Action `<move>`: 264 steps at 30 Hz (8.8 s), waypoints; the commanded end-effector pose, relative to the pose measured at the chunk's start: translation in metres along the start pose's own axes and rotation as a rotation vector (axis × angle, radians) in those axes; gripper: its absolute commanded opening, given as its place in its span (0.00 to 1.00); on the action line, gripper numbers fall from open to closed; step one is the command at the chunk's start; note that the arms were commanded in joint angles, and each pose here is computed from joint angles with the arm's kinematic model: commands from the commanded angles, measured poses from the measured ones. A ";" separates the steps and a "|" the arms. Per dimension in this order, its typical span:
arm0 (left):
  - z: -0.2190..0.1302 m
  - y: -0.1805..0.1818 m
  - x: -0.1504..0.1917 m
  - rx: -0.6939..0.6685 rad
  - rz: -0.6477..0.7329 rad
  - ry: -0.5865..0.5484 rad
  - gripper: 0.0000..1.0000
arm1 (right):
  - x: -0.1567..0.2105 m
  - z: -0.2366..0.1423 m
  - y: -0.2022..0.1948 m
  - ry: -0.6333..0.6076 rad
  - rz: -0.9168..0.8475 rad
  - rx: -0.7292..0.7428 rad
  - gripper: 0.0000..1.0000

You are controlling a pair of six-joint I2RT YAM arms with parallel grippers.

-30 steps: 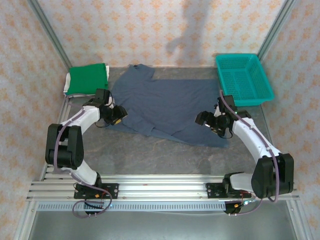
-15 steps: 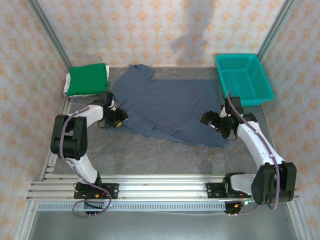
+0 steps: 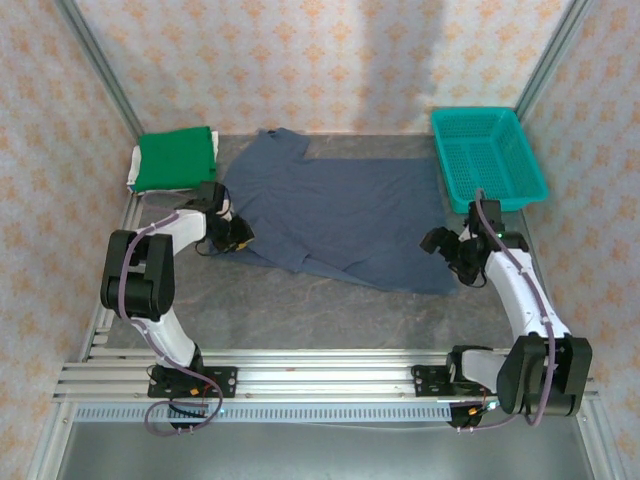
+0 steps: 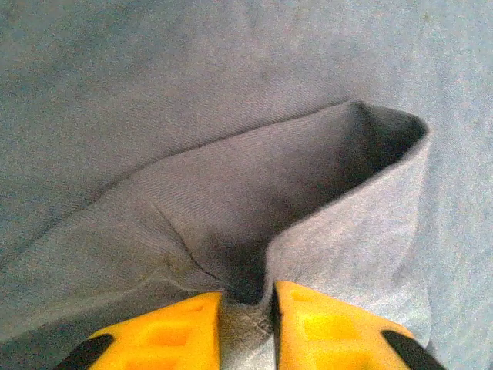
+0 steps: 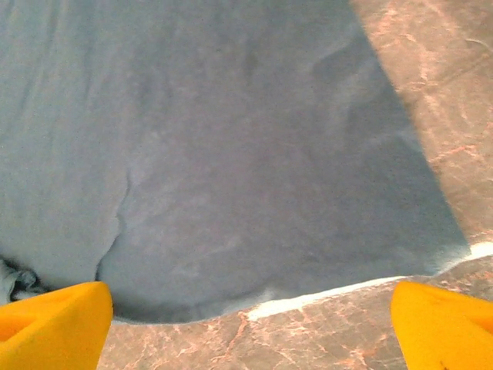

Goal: Fold and stack the t-shirts

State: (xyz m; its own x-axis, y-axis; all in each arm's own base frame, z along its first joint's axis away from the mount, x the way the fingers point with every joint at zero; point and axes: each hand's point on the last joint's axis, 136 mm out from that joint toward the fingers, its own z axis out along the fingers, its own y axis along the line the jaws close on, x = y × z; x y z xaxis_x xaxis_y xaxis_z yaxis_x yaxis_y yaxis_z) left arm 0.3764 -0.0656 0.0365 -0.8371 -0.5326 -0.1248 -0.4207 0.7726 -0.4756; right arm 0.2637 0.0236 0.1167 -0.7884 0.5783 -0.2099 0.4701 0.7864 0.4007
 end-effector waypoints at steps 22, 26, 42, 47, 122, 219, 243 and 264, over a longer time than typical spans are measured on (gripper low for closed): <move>-0.076 -0.043 0.016 0.128 0.091 -0.080 0.00 | 0.018 0.023 -0.087 0.087 0.545 0.096 0.58; -0.088 -0.043 0.023 0.135 0.096 -0.092 0.00 | 0.023 0.034 -0.084 0.118 0.559 0.063 0.53; -0.131 -0.036 0.059 0.145 0.083 -0.100 0.00 | 0.009 0.069 -0.097 0.096 0.574 0.103 0.32; -0.156 -0.032 0.078 0.160 0.066 -0.115 0.00 | -0.018 0.061 -0.095 0.021 0.559 0.114 0.10; -0.136 -0.038 -0.017 -0.165 0.231 -0.143 0.00 | -0.093 0.040 -0.024 0.067 0.273 0.107 0.00; -0.110 -0.021 0.103 -0.114 -0.160 -0.069 0.71 | -0.016 -0.039 0.020 0.033 0.066 -0.081 0.89; -0.006 0.011 0.131 -0.236 -0.233 0.045 0.34 | -0.001 -0.028 0.074 0.070 -0.094 -0.205 0.91; -0.012 -0.035 0.103 -0.181 -0.130 0.021 0.06 | -0.001 -0.019 0.075 0.068 -0.067 -0.223 0.92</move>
State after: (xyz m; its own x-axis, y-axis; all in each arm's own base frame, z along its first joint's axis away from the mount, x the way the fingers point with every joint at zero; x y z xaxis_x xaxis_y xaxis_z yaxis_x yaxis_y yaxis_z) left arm 0.2906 -0.1388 0.0442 -0.7482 -0.6631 -0.0218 -0.6192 0.7097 -0.3360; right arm 0.2898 0.0757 0.1627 -0.8469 0.5031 -0.1720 0.3317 0.7528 0.5686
